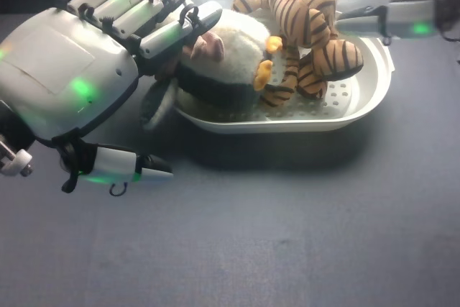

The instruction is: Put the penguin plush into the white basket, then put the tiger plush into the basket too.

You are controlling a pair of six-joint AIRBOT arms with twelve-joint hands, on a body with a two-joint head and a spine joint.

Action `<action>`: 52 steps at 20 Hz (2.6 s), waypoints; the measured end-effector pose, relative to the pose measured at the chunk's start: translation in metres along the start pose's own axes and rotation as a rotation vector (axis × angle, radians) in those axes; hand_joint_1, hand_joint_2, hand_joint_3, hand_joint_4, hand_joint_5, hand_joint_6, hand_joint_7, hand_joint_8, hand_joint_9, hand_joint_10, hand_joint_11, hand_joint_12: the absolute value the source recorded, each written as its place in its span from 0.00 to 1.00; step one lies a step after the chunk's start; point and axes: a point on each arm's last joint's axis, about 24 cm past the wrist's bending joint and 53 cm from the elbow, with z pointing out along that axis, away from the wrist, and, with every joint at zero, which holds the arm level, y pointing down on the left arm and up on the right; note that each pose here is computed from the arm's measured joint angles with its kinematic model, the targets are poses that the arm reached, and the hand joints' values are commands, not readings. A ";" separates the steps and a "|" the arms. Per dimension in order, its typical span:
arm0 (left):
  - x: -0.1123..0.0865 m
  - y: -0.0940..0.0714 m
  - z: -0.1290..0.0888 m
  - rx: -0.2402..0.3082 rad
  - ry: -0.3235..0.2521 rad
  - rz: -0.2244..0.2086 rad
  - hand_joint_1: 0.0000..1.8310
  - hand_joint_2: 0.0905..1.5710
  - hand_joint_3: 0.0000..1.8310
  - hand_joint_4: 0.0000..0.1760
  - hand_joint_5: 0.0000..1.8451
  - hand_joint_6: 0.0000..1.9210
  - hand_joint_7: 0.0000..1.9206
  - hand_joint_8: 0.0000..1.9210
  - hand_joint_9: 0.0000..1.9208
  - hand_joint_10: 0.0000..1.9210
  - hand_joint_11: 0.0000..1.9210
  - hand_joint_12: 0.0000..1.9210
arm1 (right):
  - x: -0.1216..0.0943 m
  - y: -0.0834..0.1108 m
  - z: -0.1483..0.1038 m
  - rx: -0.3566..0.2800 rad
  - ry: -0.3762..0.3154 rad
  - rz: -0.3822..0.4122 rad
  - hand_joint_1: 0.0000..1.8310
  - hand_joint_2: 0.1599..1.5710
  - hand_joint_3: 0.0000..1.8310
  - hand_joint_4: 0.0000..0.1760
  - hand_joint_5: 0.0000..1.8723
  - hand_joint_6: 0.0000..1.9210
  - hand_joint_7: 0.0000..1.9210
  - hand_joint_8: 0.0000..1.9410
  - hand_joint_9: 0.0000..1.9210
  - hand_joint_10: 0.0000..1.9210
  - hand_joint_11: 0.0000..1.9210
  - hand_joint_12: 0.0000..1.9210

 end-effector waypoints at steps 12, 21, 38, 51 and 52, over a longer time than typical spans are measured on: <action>-0.021 0.014 -0.021 -0.042 -0.108 -0.079 0.45 0.46 0.01 1.00 0.00 0.00 0.00 0.00 0.00 0.00 0.00 0.00 | -0.047 0.029 -0.100 -0.097 -0.199 0.056 0.15 0.75 0.00 0.00 0.21 0.00 0.27 0.00 0.28 0.00 0.03 0.54; -0.038 0.029 -0.039 -0.007 -0.205 -0.312 0.36 0.49 0.01 1.00 0.00 0.00 0.00 0.00 0.00 0.00 0.03 0.02 | -0.053 0.003 -0.160 0.039 -0.316 0.094 0.27 0.82 0.00 0.05 0.25 0.00 0.32 0.00 0.35 0.02 0.06 0.54; -0.041 0.043 -0.057 -0.011 -0.307 -0.442 0.25 0.64 0.00 1.00 0.00 0.00 0.00 0.00 0.00 0.00 0.00 0.11 | -0.035 0.019 -0.152 -0.022 -0.283 0.135 0.46 0.77 0.00 0.27 0.18 0.01 0.34 0.00 0.39 0.00 0.09 0.55; -0.083 0.003 -0.047 0.181 -0.422 -0.444 0.10 0.80 0.00 0.00 0.20 0.01 0.17 0.00 0.17 0.01 0.00 0.36 | -0.043 0.079 -0.131 -0.255 -0.283 0.101 0.37 0.75 0.00 0.69 0.00 0.00 0.00 0.00 0.00 0.00 0.00 0.01; -0.086 0.001 -0.045 0.186 -0.433 -0.434 0.02 0.90 0.01 0.00 0.17 0.00 0.13 0.00 0.12 0.00 0.00 0.31 | -0.044 0.082 -0.131 -0.267 -0.283 0.088 0.36 0.76 0.00 0.58 0.00 0.00 0.00 0.00 0.00 0.00 0.03 0.02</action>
